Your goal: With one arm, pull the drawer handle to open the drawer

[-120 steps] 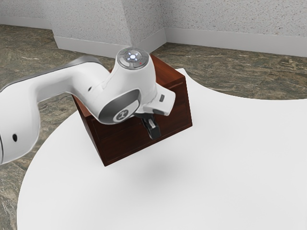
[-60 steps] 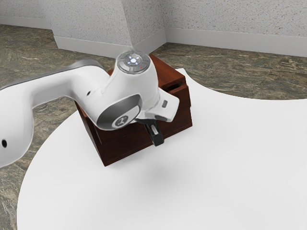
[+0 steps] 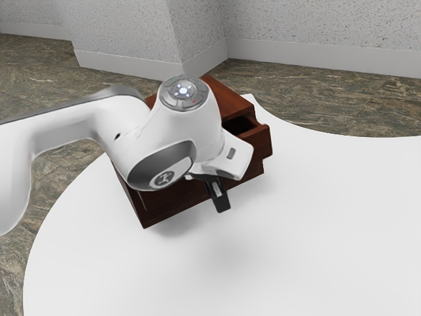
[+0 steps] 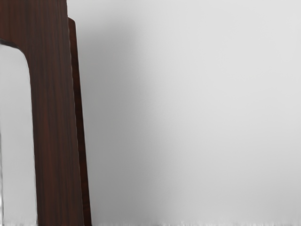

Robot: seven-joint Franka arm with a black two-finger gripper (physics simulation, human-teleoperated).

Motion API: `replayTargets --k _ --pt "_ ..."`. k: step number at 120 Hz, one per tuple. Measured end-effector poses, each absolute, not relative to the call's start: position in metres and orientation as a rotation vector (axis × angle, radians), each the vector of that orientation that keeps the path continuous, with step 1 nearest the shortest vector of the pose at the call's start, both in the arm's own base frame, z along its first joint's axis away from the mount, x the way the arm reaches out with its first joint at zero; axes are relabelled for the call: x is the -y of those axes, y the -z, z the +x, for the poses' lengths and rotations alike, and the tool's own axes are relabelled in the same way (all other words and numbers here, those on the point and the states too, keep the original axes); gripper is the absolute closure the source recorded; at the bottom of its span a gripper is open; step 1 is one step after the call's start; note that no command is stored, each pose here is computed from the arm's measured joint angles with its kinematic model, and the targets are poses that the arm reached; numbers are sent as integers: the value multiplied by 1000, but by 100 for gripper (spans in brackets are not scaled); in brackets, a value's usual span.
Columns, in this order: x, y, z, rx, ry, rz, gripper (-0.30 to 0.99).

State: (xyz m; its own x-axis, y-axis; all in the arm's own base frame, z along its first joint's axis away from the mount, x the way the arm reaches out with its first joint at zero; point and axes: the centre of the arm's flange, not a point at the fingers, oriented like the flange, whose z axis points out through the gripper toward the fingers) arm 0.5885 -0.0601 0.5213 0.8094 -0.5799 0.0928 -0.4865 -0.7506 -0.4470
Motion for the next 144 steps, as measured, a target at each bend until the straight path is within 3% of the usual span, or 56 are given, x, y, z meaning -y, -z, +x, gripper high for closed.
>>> replayTargets --k 144 --pt "120 -542 541 -892 412 -2660 4"
